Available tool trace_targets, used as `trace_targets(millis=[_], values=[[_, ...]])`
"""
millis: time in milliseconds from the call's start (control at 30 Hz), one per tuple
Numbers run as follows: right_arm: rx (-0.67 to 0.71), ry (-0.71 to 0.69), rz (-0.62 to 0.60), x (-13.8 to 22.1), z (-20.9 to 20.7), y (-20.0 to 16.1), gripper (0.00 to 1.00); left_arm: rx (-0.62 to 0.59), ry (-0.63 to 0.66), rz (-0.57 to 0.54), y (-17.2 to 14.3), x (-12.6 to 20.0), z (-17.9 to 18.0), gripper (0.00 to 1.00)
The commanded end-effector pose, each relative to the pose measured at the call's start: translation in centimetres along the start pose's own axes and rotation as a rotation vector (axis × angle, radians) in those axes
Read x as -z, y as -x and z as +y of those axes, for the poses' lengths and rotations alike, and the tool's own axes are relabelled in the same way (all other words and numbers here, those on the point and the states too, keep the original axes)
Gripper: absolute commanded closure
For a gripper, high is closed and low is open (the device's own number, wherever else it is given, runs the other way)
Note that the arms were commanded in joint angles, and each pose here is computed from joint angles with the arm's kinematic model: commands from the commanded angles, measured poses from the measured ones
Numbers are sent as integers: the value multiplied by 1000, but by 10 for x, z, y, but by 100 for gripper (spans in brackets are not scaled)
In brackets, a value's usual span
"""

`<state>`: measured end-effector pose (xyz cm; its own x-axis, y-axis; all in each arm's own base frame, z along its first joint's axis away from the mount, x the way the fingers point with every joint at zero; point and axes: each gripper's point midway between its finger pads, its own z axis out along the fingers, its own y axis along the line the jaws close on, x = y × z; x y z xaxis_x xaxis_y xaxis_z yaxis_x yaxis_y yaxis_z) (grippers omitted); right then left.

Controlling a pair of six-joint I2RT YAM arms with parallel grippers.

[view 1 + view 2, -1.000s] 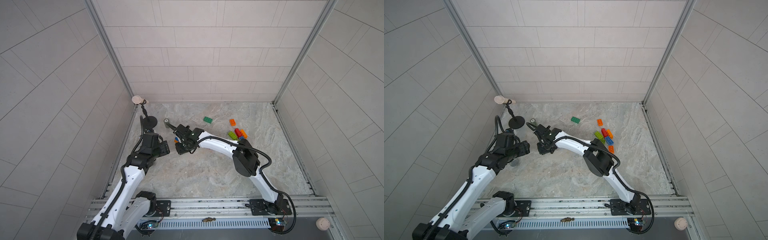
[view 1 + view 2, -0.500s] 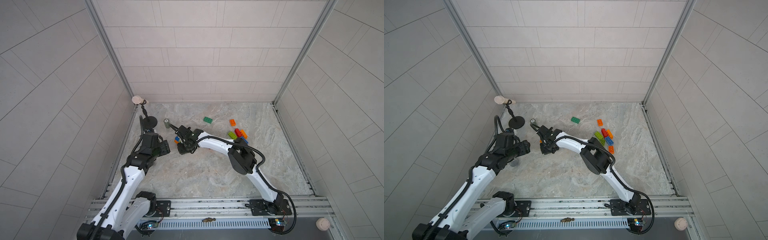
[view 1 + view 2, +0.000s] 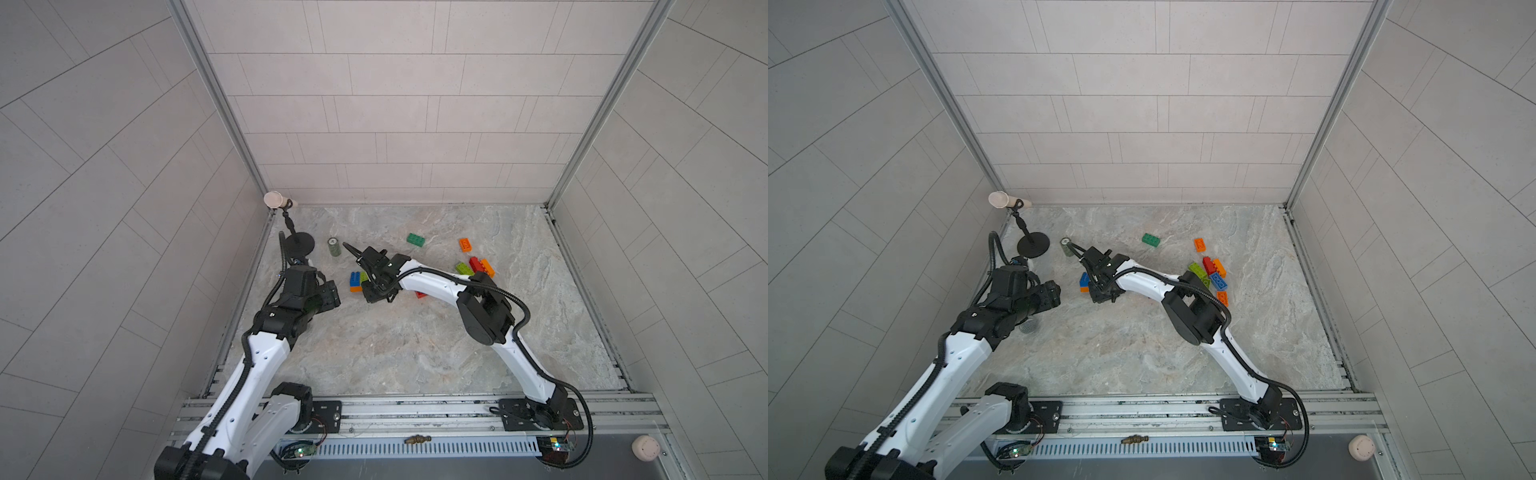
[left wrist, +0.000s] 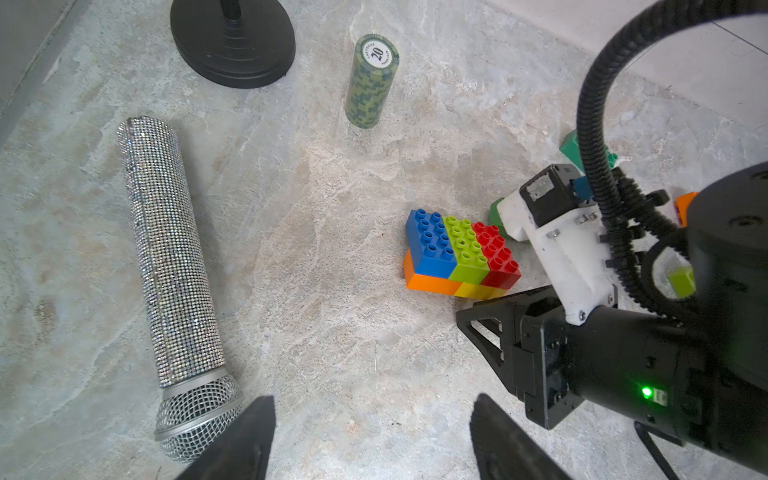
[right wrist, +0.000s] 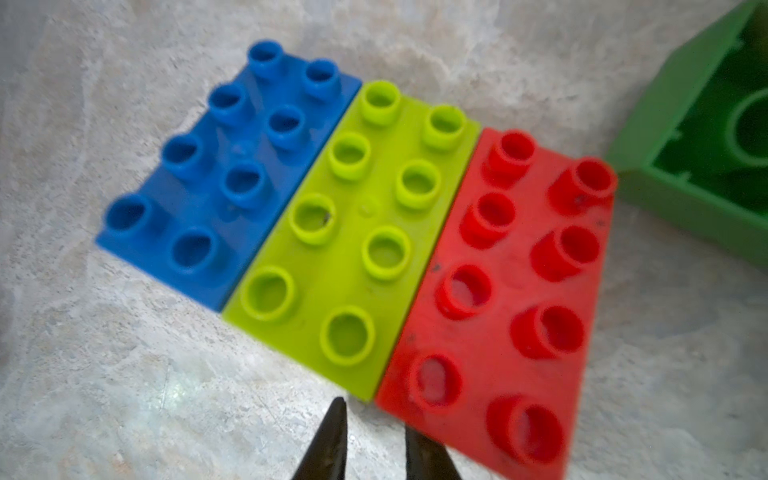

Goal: Assemble a rectangle with lego
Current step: Adjust the lego brick at the center of the board.

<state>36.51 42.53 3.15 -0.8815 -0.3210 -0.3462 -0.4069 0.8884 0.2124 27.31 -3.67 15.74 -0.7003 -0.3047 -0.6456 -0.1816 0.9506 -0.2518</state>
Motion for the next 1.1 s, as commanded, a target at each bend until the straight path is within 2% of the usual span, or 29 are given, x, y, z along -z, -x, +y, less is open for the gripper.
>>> trace_targets(millis=[0, 200, 400, 500, 700, 1067], values=[[75, -71, 90, 15, -11, -28, 71, 5, 5, -15, 1, 2, 2, 21], [103, 9, 37, 61, 17, -20, 65, 14, 7, -12, -1, -4, 3, 21], [94, 17, -69, 77, 32, 22, 59, 40, 87, -17, 0, -4, 17, 21], [90, 7, -98, 71, 36, 40, 58, 51, 132, -17, -1, -1, 26, 21], [66, -16, -115, 50, 28, 59, 58, 58, 125, -21, -2, 1, 26, 21], [50, 21, -102, 26, 25, 61, 57, 56, 98, -17, -2, -2, 21, 21]])
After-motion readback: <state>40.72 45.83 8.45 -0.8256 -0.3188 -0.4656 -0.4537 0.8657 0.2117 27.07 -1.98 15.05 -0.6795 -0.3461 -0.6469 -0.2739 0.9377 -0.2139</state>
